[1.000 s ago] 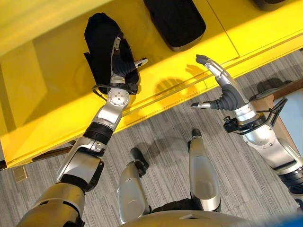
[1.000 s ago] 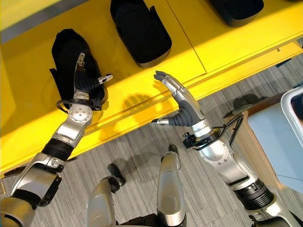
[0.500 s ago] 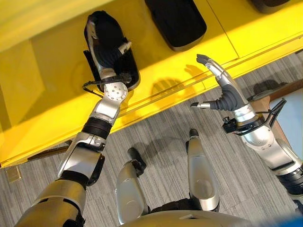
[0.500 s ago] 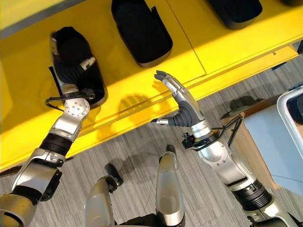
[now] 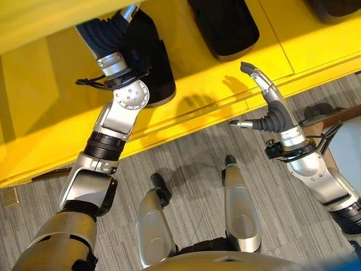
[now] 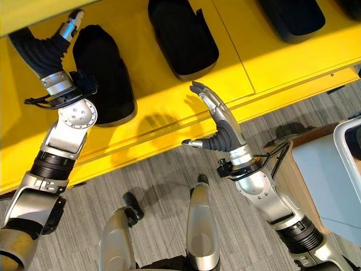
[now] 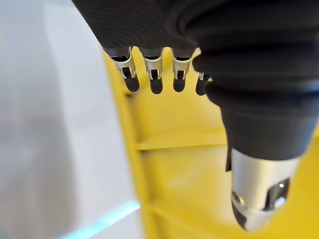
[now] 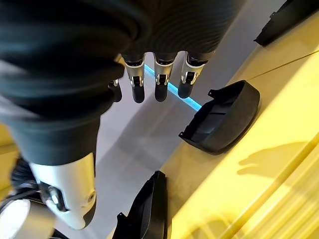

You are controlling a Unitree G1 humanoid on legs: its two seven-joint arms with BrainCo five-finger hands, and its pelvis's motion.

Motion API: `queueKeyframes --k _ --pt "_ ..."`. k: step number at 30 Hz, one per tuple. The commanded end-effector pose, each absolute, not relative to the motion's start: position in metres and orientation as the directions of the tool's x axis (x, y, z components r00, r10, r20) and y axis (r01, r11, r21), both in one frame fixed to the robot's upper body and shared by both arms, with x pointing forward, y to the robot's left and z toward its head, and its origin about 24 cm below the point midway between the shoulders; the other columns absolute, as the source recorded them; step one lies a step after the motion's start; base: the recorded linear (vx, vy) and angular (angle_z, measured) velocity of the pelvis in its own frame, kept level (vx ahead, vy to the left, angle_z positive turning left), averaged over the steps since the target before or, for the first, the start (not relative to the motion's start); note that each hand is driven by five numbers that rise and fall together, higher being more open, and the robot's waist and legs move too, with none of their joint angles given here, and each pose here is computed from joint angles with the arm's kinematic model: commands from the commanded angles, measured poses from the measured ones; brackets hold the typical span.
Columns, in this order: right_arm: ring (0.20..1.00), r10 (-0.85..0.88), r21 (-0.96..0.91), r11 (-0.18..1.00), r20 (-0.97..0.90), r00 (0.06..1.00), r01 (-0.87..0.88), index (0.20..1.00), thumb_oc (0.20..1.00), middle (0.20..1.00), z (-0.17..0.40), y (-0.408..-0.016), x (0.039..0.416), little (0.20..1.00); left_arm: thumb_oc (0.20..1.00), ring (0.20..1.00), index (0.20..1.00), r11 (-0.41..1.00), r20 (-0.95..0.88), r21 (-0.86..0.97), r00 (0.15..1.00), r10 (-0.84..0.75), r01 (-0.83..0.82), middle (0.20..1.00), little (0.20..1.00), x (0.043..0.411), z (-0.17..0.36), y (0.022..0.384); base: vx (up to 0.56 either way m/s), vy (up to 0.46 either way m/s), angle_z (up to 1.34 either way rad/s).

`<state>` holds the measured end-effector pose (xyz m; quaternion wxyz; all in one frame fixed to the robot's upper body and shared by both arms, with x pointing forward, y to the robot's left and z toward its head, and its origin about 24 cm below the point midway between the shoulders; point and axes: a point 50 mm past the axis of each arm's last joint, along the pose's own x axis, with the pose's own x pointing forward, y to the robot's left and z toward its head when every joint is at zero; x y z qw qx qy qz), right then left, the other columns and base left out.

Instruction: Move parts from the plastic box to the shelf.

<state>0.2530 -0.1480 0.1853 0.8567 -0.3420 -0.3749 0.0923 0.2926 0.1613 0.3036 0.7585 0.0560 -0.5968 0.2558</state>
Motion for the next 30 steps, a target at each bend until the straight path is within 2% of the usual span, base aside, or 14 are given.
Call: queueKeyframes --k 1,3,4,8,11,18,24,30 --pt "1.0 0.383 -0.581 0.802 0.682 0.623 0.143 1.0 1.0 1.0 0.2 -0.14 0.244 1.0 1.0 1.0 1.0 0.897 0.978 -0.127 0.098 0.185 -0.424 1.0 1.0 0.277 0.307 0.158 -0.02 -0.04 0.0" --pt "1.0 0.378 -0.577 0.804 0.684 0.624 0.146 1.0 1.0 1.0 0.2 -0.142 0.242 1.0 1.0 1.0 1.0 0.914 0.979 -0.099 0.128 0.161 -0.393 1.0 1.0 0.27 0.299 0.155 -0.03 -0.067 0.0" --pt "1.0 0.389 -0.585 0.799 0.678 0.623 0.137 1.0 1.0 1.0 0.198 -0.142 0.24 1.0 1.0 1.0 1.0 0.929 0.971 -0.08 0.181 0.154 -0.361 1.0 1.0 0.266 0.287 0.155 -0.04 -0.074 0.01" --pt "1.0 0.436 -0.619 0.777 0.664 0.607 0.119 1.0 1.0 1.0 0.196 -0.141 0.236 1.0 1.0 1.0 1.0 0.937 0.958 -0.079 0.235 0.167 -0.341 1.0 1.0 0.262 0.268 0.157 -0.05 -0.075 0.07" --pt "1.0 0.533 -0.685 0.723 0.638 0.556 0.093 1.0 1.0 1.0 0.197 -0.136 0.23 1.0 1.0 1.0 1.0 0.927 0.931 -0.116 0.287 0.226 -0.356 1.0 1.0 0.256 0.246 0.168 -0.06 -0.109 0.16" --pt "1.0 0.649 -0.783 0.622 0.531 0.545 0.023 1.0 1.0 1.0 0.19 -0.133 0.23 1.0 1.0 1.0 1.0 0.89 0.859 -0.152 0.387 0.334 -0.43 1.0 1.0 0.251 0.214 0.196 -0.04 -0.116 0.2" --pt "1.0 0.723 -0.848 0.529 0.454 0.52 0.005 1.0 1.0 1.0 0.186 -0.128 0.233 1.0 1.0 1.0 1.0 0.824 0.8 -0.267 0.362 0.479 -0.5 1.0 1.0 0.247 0.204 0.222 -0.03 -0.103 0.19" --pt "1.0 0.764 -0.885 0.465 0.395 0.51 -0.01 1.0 1.0 1.0 0.184 -0.118 0.241 1.0 1.0 1.0 1.0 0.815 0.769 -0.28 0.39 0.507 -0.507 1.0 1.0 0.25 0.2 0.227 -0.02 -0.061 0.14"
